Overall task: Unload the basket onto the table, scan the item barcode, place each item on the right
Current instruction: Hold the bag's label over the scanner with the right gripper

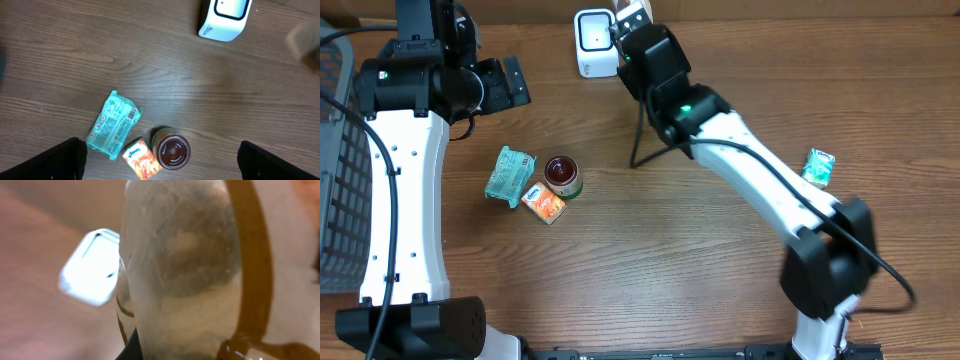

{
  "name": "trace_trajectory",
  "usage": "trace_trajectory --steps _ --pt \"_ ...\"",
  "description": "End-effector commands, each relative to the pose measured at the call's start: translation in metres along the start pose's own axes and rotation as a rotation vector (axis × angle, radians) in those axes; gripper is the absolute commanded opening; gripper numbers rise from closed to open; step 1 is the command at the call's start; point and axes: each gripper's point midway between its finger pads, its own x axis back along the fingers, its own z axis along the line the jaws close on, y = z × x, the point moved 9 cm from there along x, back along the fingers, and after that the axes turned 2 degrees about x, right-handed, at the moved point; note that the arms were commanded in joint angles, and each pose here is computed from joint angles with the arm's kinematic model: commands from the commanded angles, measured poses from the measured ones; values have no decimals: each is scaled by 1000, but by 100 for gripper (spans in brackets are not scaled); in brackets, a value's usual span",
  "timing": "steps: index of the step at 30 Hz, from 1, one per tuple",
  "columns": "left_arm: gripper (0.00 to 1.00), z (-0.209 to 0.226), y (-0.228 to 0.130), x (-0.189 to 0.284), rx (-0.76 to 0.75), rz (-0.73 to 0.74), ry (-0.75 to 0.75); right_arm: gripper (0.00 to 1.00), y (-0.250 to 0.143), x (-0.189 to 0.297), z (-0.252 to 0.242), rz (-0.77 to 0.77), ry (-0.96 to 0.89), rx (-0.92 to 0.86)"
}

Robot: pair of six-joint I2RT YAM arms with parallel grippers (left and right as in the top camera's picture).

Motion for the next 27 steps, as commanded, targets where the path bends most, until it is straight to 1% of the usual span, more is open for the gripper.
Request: trace_trajectory --steps 1,5,8,13,17,22,27 --pt "99 2 0 -3 -8 5 10 4 -7 -33 -10 19 -306 190" --pt "100 2 0 -3 -8 5 10 4 -12 -64 5 -54 -365 285" --pt "99 2 0 -3 -8 5 10 4 -21 -79 14 -54 -378 369" --pt "100 2 0 -3 -8 5 10 4 -39 -99 27 -45 -369 454" --pt "100 2 0 -3 -8 5 10 4 -42 -103 33 -54 -338 495" --pt "99 2 0 -3 -8 5 10 4 -42 -103 32 -44 -342 564" --pt "100 2 0 -3 -8 5 10 4 -45 -105 32 0 -331 734"
